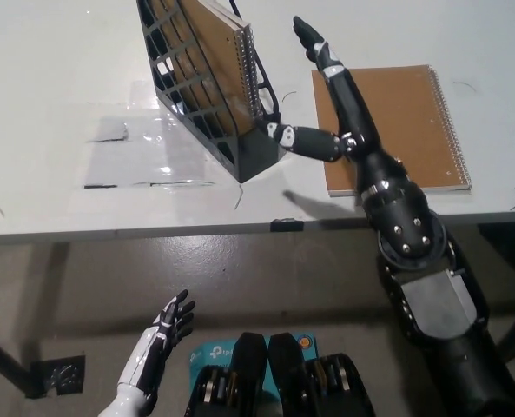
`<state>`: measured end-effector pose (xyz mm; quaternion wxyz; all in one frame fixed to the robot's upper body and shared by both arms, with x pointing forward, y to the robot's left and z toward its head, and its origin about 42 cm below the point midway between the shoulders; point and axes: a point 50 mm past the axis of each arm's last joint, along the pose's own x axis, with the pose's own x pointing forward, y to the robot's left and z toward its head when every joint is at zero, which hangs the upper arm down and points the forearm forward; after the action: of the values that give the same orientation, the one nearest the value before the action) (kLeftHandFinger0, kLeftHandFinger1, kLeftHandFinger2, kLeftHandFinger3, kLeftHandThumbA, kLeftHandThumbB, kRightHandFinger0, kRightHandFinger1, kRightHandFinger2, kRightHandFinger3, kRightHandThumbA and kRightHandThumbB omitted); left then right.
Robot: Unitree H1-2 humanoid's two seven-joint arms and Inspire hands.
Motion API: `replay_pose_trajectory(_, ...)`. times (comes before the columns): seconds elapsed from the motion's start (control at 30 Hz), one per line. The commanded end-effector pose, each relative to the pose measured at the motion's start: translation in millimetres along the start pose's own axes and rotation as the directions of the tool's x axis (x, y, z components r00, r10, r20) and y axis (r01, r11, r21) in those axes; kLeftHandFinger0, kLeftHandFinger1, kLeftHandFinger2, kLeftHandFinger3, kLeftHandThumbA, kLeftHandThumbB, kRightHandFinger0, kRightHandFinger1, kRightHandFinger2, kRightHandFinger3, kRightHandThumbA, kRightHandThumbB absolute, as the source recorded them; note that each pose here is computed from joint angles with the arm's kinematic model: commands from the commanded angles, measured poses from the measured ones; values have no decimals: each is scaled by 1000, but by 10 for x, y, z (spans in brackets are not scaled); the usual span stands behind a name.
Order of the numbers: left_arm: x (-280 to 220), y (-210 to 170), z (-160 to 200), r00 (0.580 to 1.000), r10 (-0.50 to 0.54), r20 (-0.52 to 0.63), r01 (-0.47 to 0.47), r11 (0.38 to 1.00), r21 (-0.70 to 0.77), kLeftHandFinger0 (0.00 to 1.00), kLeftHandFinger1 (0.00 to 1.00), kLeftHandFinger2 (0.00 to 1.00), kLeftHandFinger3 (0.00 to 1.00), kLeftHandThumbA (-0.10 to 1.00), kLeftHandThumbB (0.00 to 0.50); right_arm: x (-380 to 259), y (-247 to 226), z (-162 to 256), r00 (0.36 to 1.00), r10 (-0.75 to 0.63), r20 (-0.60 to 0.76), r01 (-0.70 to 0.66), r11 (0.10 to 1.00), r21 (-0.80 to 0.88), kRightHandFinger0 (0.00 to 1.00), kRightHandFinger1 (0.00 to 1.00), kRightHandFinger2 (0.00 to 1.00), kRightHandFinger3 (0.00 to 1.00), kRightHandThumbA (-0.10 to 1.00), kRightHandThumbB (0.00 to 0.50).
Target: Use the right hand to pick up a book from the book holder on the left side and put it on another book on the right side
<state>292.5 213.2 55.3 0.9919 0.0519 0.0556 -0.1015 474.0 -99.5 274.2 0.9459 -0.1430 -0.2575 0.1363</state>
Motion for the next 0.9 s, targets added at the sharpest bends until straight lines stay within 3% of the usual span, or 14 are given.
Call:
replay_pose_trajectory(0.0, 6, 17, 83, 998, -16, 56, 15, 1000, 13, 1000, 1000, 1000, 1000, 1000, 146, 291, -48, 214, 996, -37, 85, 38, 999, -13, 1000, 1000, 1000, 1000, 866, 256)
replay_pose_trajectory(0.73, -32, 19, 46, 999, -30, 43, 28, 999, 33, 1000, 1000, 1000, 1000, 1000, 107, 494, 182, 227, 999, 29, 36, -29, 999, 17, 1000, 1000, 1000, 1000, 895, 279)
replay_pose_trajectory(0.87, -21, 20, 59, 998, -31, 48, 29, 999, 39, 1000, 1000, 1000, 1000, 1000, 100, 559, 214, 271, 999, 39, 33, -39, 999, -2, 1000, 1000, 1000, 1000, 904, 259)
